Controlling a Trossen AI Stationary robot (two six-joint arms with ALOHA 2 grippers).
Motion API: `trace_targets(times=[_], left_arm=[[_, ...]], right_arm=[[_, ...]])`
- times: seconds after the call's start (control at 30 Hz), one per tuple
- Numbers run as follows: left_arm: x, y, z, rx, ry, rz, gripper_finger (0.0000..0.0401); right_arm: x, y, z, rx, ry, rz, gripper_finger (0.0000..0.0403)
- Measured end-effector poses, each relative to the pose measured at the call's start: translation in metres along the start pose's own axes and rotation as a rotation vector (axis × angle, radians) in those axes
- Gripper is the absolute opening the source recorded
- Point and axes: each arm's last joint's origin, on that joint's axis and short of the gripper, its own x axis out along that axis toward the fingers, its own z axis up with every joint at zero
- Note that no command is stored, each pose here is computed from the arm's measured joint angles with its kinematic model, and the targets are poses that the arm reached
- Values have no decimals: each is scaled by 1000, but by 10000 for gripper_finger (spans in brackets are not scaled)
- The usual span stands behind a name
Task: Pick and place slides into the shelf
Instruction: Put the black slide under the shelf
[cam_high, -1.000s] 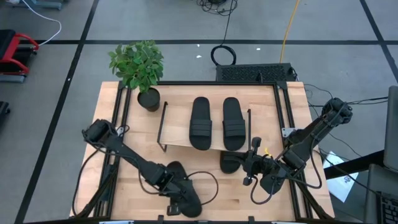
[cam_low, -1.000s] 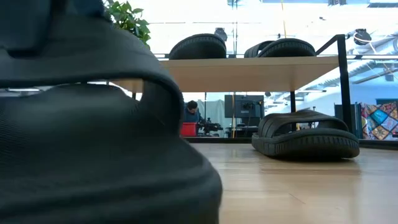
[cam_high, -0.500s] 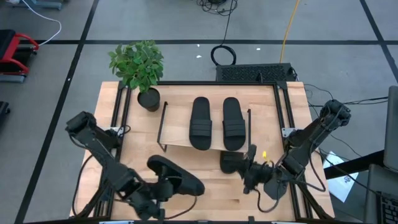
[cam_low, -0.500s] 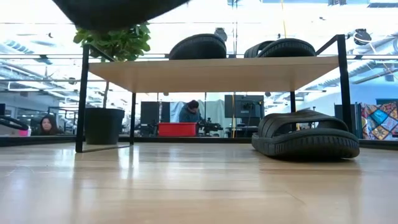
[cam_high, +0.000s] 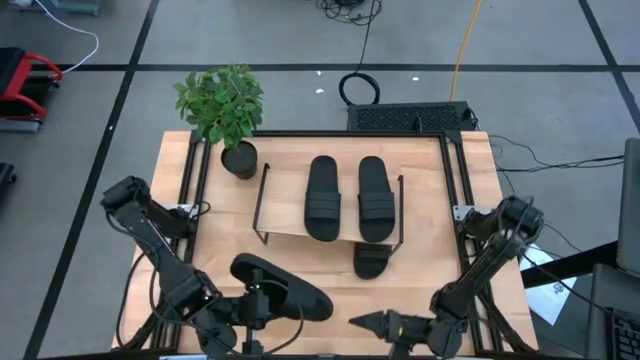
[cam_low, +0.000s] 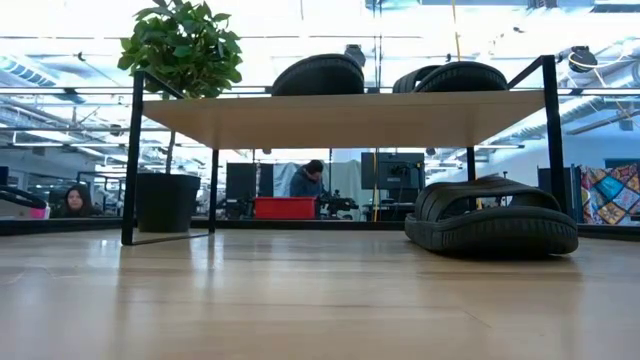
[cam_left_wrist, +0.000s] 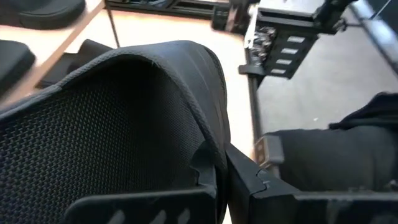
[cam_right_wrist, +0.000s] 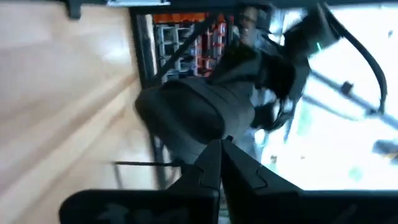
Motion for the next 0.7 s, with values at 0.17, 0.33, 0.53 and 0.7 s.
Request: trace_targets(times=[0.17,0.33,0.53,0.7], left_arm=[[0,-3,3,-64,-22,-26,1],[1,-3,6,-111,-45,-38,1],[6,2,12,-143,-61,-31,0],[18,5,14,-157,-51,-26,0]], right_arm=[[8,10,11,-42,3,-48,0],[16,6,19,-78,13,-54,24],[22,-4,19,-86,54,-60,82],[32,-6,13,-91,83,-59,128]])
